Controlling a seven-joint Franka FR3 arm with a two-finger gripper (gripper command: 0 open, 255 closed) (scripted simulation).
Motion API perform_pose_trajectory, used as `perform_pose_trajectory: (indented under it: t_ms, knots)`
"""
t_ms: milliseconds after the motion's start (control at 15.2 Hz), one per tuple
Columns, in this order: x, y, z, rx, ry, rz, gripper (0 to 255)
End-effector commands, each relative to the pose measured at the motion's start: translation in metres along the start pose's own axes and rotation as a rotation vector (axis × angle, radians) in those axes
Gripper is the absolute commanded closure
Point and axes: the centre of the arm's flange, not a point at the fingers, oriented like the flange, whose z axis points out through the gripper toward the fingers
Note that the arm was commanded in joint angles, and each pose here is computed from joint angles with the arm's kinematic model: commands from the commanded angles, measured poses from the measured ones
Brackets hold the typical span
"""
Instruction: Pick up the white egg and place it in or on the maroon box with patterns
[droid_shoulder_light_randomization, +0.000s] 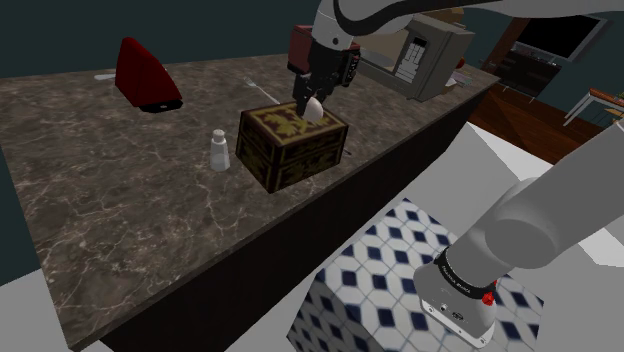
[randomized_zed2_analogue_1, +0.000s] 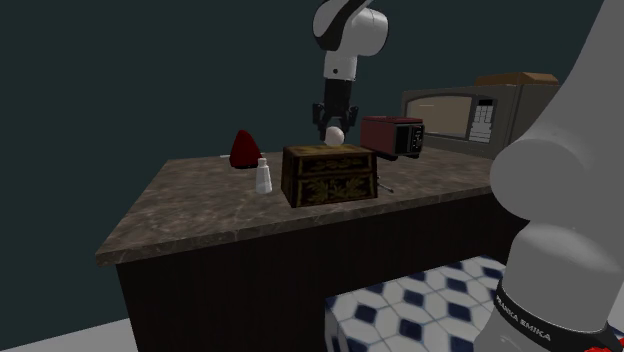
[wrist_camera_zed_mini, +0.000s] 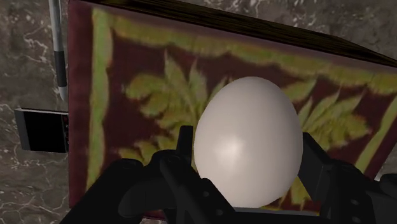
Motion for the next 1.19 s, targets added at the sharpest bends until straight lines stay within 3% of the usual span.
perform_pose_trajectory:
  t_ms: [0, 198, 264, 594, 858, 1122]
  knots:
    - [0.000, 0.000, 0.000, 0.000, 0.000, 0.000, 255]
    - [0.000, 0.000, 0.000, 0.000, 0.000, 0.000, 255]
    - [0.000, 0.000, 0.000, 0.000, 0.000, 0.000, 0]
    - [0.000, 0.000, 0.000, 0.000, 0.000, 0.000, 0]
    - [0.000, 0.000, -0.050, 0.000, 0.000, 0.000, 0]
    - [0.000, 0.000, -0.050, 0.000, 0.000, 0.000, 0]
